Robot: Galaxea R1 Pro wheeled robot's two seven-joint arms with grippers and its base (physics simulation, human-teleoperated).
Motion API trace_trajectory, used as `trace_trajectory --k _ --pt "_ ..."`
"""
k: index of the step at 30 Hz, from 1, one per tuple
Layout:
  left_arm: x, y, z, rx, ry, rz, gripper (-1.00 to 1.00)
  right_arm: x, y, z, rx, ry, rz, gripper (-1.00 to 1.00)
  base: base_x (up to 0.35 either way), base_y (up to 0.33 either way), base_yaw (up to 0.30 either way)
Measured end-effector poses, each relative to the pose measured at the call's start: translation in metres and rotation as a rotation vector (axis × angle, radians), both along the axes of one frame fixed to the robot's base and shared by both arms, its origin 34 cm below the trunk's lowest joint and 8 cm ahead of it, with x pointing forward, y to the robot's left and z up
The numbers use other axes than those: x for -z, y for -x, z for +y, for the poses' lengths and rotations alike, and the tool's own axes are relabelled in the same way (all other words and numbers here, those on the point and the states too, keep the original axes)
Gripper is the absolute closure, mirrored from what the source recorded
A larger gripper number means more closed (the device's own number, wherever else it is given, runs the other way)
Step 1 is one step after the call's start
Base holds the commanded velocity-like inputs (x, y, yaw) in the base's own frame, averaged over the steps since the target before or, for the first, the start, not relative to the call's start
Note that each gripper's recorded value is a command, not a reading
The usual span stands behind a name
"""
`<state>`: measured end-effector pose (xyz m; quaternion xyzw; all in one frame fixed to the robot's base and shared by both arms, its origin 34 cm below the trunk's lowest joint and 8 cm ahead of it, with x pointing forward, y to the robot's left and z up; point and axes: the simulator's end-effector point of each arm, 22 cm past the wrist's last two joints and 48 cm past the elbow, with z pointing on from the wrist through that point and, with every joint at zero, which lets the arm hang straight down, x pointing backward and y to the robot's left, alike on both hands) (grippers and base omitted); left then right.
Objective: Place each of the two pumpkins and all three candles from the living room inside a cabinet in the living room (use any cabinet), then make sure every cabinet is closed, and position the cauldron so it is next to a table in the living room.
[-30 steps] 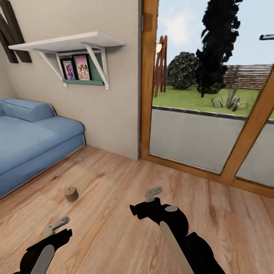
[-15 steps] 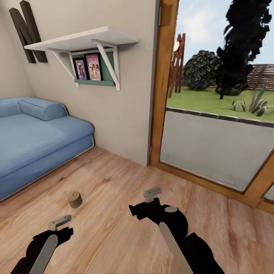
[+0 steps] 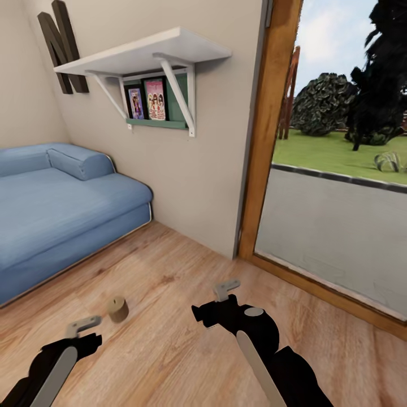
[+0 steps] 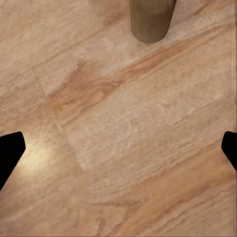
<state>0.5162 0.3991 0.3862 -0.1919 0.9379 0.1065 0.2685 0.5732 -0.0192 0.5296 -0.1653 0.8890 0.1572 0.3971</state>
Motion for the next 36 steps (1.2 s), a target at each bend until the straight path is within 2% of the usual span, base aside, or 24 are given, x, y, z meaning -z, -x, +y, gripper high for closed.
trace_trajectory --k 7,15,16,17,25,29,36 --pt "0.008 0.003 -0.008 0.038 0.003 0.013 -1.0 0.002 0.001 0.001 -0.003 -0.003 0.003 -1.0 0.33 0.0 0.033" --pt "0.033 0.019 -0.004 0.024 0.003 0.071 -1.0 0.001 -0.003 -0.001 0.003 -0.008 0.003 -1.0 0.33 0.0 0.004" --pt "0.037 0.021 -0.005 0.021 0.008 0.078 -1.0 0.037 -0.005 -0.003 0.011 0.031 0.071 -1.0 0.33 0.0 0.0" --pt "0.038 0.021 -0.006 0.021 0.008 0.078 -1.0 0.043 -0.006 -0.004 0.013 0.037 0.079 -1.0 0.33 0.0 0.0" --pt "0.046 0.024 -0.005 0.008 0.015 0.078 -1.0 0.054 -0.011 -0.002 0.021 0.05 0.077 -1.0 0.33 0.001 0.0" --pt "0.051 0.024 -0.009 0.012 0.036 0.074 -1.0 0.056 -0.005 0.008 -0.009 0.061 0.076 -1.0 0.328 0.054 0.0" --pt "0.054 0.026 -0.01 0.013 0.043 0.077 -1.0 0.058 -0.002 0.012 -0.023 0.068 0.076 -1.0 0.316 0.148 0.036"
